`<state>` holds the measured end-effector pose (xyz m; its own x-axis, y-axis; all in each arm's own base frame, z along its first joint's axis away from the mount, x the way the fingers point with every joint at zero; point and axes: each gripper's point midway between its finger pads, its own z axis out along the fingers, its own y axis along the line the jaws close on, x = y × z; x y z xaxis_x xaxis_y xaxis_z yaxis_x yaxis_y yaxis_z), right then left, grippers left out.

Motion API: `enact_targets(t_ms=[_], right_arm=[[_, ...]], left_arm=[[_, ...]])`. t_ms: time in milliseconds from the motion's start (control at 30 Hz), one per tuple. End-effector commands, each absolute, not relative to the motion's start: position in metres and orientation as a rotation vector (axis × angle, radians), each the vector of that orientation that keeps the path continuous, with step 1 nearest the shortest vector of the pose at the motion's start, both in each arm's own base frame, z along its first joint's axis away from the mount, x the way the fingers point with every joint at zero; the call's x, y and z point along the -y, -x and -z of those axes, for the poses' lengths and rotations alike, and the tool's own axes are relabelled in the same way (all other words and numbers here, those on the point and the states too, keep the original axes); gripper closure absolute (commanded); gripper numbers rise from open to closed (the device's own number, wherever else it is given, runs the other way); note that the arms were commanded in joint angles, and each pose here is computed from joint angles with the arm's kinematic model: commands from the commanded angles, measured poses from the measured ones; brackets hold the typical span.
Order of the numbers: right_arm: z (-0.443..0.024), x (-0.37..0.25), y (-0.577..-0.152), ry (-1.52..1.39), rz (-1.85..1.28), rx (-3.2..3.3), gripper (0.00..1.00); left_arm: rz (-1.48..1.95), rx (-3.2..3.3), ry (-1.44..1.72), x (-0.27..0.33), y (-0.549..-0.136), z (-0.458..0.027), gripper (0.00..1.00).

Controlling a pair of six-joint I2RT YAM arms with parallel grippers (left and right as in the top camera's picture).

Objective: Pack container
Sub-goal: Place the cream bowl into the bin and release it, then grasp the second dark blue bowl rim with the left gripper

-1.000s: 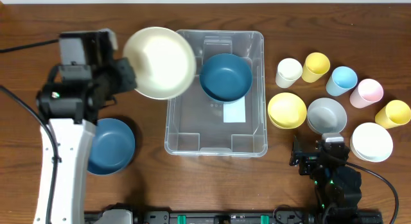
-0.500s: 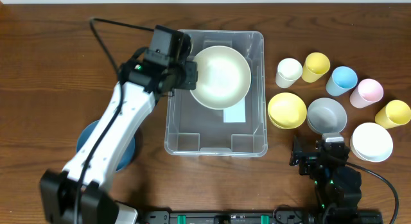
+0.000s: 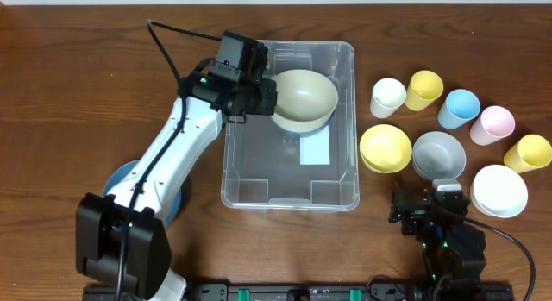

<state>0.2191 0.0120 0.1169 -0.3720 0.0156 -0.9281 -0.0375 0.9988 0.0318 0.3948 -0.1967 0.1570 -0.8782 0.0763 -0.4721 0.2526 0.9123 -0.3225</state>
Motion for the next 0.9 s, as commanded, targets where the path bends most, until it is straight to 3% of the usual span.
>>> enact_targets(t_ms=[0,100,267,533,867], right_arm=[[-0.117,-0.010,-0.219,-0.002,-0.052,-1.949,0.01],[-0.117,-0.010,-0.219,-0.002,-0.052,-1.949,0.01],[-0.117,-0.010,-0.219,-0.001,-0.053,-1.949,0.01],[-0.117,-0.010,-0.219,-0.002,-0.052,-1.949,0.01],[-0.117,-0.010,-0.219,-0.002,-0.052,-1.949,0.01]], left_arm=[[0.572,-2.490,-0.236,0.196,-0.397,-0.213,0.65],[0.574,-2.435,-0.209,0.183,-0.391,-0.242,0.59],[0.545,-2.438,-0.086,0.150,-0.374,-0.264,0.59],[0.049,-2.652,0.503,0.006,-0.315,-0.234,0.59],[-0.104,-2.663,1.215,-0.117,-0.241,-0.200,0.56]])
